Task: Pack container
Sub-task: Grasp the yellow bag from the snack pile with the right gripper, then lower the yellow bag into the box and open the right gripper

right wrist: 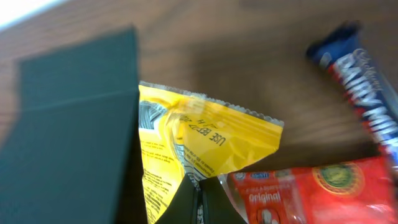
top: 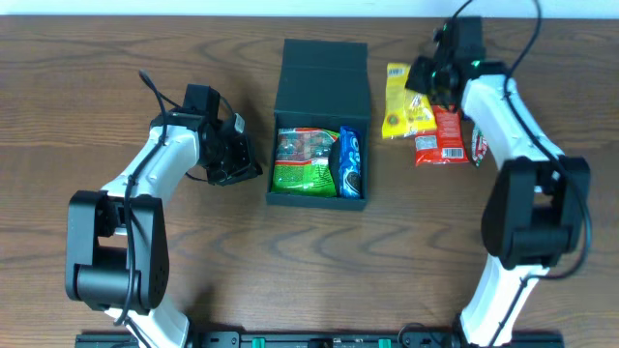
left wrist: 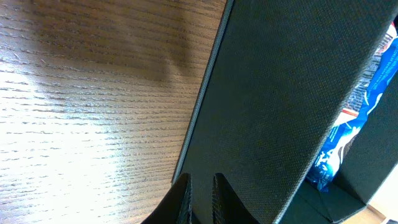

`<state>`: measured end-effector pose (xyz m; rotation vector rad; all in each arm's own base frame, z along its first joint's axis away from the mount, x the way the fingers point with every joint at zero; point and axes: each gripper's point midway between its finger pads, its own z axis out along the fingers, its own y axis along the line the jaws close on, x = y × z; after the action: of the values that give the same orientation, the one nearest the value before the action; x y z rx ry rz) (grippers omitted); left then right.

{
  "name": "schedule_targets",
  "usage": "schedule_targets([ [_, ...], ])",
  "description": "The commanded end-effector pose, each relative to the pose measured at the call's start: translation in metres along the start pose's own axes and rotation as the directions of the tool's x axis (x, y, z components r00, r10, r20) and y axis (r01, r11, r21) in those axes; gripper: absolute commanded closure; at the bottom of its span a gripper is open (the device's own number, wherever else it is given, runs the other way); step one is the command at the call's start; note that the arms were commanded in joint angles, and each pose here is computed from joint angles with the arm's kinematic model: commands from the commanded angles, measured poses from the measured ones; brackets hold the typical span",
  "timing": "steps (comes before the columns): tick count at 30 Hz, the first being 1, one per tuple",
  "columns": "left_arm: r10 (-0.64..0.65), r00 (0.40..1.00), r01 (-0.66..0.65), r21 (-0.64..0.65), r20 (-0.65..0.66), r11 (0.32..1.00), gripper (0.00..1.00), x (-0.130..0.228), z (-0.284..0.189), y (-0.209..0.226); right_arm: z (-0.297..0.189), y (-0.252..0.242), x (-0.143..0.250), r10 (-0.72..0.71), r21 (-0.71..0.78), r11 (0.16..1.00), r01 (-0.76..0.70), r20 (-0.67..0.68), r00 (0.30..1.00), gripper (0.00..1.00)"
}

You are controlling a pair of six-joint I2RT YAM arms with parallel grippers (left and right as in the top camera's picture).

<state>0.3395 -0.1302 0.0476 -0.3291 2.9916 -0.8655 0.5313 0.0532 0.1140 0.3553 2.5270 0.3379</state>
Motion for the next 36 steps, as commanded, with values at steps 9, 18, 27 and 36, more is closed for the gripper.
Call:
schedule_targets([
  [9,-0.005,1.000,0.005,-0.002,-0.001,1.000,0.91,-0.001,0.001,0.002,-0.119,0.129,0.051,0.074,-0.265,0.957,-0.122,-0.182,0.980,0.99],
  [18,-0.004,1.000,0.004,-0.002,0.001,1.000,0.90,-0.001,0.001,0.002,-0.068,0.157,0.142,0.106,-0.206,0.963,-0.173,-0.301,0.948,0.99],
  [27,-0.004,1.000,0.004,-0.001,0.001,1.000,0.90,-0.001,0.001,0.002,-0.046,0.166,0.169,0.137,-0.228,0.950,-0.213,-0.308,0.941,0.98],
  [36,-0.005,1.000,0.005,-0.001,0.000,1.000,0.90,-0.001,0.001,0.002,-0.043,0.171,0.177,0.148,-0.180,0.964,-0.197,-0.257,0.955,0.98],
])
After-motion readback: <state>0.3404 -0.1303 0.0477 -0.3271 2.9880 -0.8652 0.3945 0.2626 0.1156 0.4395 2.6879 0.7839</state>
